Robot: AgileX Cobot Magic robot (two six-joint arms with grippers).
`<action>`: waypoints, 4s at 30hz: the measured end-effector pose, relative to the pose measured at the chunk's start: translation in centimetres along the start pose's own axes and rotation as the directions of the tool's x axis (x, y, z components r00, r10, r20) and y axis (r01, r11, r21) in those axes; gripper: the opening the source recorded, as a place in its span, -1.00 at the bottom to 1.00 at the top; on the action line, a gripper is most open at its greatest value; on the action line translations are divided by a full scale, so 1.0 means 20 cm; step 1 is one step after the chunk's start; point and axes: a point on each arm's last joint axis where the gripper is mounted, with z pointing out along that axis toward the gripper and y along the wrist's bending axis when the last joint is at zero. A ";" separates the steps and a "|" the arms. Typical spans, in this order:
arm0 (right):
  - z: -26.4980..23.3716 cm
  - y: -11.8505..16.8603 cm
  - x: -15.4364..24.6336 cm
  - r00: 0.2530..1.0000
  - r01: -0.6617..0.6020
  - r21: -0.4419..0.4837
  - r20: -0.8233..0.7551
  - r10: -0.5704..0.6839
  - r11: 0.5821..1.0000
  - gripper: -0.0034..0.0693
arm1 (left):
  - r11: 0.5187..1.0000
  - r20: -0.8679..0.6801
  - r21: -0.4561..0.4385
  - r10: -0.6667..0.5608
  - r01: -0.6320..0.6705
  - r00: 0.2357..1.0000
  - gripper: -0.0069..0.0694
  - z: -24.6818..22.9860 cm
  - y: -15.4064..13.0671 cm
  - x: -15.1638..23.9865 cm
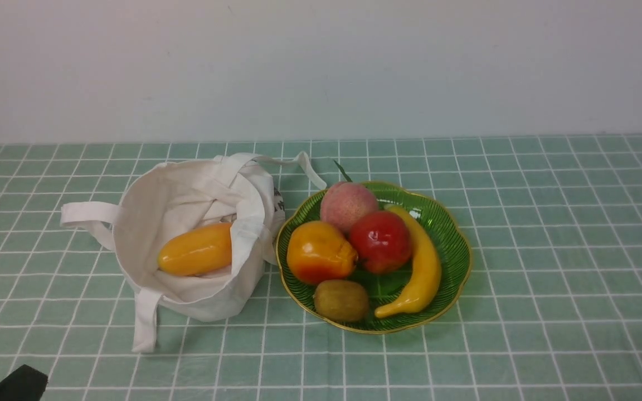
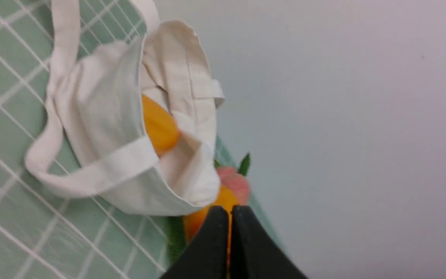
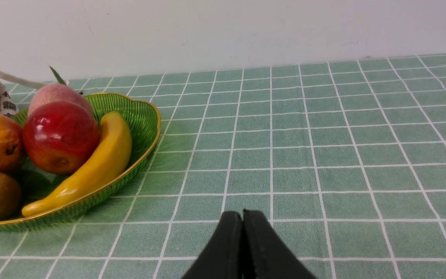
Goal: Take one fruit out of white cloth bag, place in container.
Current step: 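Reach into the cloth bag and grasp the fruit inside with the left gripper, then carry the mango from the white cloth bag to the fruit plate with the left gripper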
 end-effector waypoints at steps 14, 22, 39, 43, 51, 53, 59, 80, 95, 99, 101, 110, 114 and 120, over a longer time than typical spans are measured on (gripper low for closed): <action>0.00 0.00 0.00 1.000 0.000 0.000 0.000 0.000 1.000 -0.94 | 1.000 0.010 0.021 -0.022 0.022 1.000 -0.84 0.00 -0.01 0.00; 0.00 0.00 0.00 1.000 0.000 0.000 0.000 0.000 1.000 -0.94 | 0.955 -0.131 0.059 0.296 -0.290 0.946 -0.84 -0.05 -0.27 -0.03; 0.00 0.00 0.00 1.000 0.000 0.000 0.000 0.000 1.000 -0.94 | 0.521 -0.858 -0.009 0.435 -0.853 0.275 -0.75 0.67 -0.60 -0.25; 0.00 0.00 0.00 1.000 0.000 0.000 0.000 0.000 1.000 -0.94 | 0.523 -0.893 0.017 0.392 -0.852 0.222 -0.58 0.88 -0.54 -0.25; 0.00 0.00 0.00 1.000 0.000 0.000 0.000 0.000 1.000 -0.94 | 0.483 -0.895 0.017 0.398 -0.876 0.202 0.07 1.27 -0.41 -0.27; 0.00 0.00 0.00 1.000 0.000 0.000 0.000 0.000 1.000 -0.94 | 0.466 -0.891 0.034 0.415 -0.884 0.185 0.24 1.33 -0.41 -0.28; 0.00 0.00 0.00 1.000 0.000 0.000 0.000 0.000 1.000 -0.94 | 0.409 -0.870 0.200 0.493 -0.890 0.031 0.72 1.46 -0.40 -0.28; 0.00 0.00 0.00 1.000 0.000 0.000 0.000 0.000 1.000 -0.94 | 0.262 -0.793 0.475 0.540 -0.840 -0.280 0.71 1.67 -0.05 -0.18; 0.00 0.00 0.00 1.000 0.000 0.000 0.000 0.000 1.000 -0.94 | 0.281 -0.818 0.443 0.515 -0.851 -0.256 0.40 1.72 0.07 -0.14; 0.00 0.00 0.00 1.000 0.000 0.000 0.000 0.000 1.000 -0.94 | 0.316 -0.845 0.393 0.493 -0.864 -0.204 0.40 1.71 0.02 -0.16; 0.00 0.00 0.00 1.000 0.000 0.000 0.000 0.000 1.000 -0.94 | 0.320 -0.851 0.383 0.487 -0.867 -0.196 0.40 1.70 -0.02 -0.17; 0.00 0.00 0.00 1.000 0.000 0.000 0.000 0.000 1.000 -0.94 | 0.295 -0.904 0.320 0.379 -0.900 -0.197 0.40 1.53 -0.31 -0.31; 0.00 0.00 0.00 1.000 0.000 0.000 0.000 0.000 1.000 -0.94 | 0.269 -0.928 0.306 0.299 -0.913 -0.223 0.40 1.45 -0.38 -0.35; 0.00 0.00 0.00 1.000 0.000 0.000 0.000 0.000 1.000 -0.94 | 0.180 -0.917 0.298 0.327 -0.937 -0.229 0.40 1.36 -0.50 -0.42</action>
